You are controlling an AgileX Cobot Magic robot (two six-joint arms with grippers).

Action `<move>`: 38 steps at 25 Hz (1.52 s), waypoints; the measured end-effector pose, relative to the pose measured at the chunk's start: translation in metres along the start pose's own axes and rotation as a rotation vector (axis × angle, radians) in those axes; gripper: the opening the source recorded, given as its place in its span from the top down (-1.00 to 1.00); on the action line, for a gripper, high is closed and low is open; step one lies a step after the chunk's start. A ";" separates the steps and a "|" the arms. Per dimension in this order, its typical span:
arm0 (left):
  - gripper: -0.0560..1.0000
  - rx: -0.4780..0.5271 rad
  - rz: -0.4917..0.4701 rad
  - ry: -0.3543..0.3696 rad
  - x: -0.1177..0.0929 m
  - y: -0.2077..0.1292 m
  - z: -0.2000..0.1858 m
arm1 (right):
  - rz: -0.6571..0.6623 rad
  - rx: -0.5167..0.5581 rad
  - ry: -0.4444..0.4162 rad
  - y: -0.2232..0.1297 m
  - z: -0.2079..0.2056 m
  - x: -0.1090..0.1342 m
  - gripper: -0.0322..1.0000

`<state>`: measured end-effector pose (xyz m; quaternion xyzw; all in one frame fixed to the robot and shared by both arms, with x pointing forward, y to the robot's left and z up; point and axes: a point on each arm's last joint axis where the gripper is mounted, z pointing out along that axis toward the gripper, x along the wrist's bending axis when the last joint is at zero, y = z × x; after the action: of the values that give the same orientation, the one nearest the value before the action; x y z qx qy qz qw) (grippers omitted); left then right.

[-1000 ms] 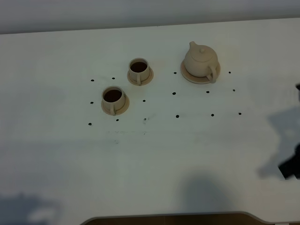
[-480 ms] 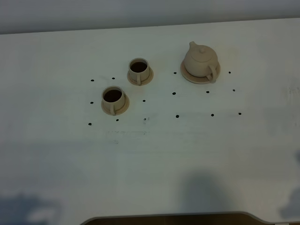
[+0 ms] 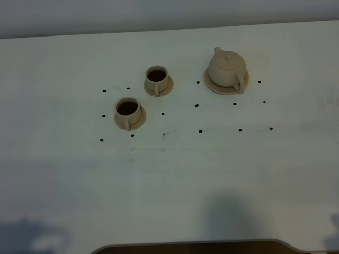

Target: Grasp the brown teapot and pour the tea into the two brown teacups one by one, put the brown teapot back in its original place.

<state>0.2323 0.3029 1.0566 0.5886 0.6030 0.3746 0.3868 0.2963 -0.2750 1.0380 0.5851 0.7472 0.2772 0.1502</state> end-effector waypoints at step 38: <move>0.02 0.001 0.000 0.000 0.000 0.000 0.000 | 0.163 -0.470 -0.250 -0.045 -0.047 0.002 0.30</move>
<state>0.2324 0.3029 1.0566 0.5888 0.6033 0.3743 0.3865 0.2339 -0.2913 1.0491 0.6219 0.5887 0.3795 0.3502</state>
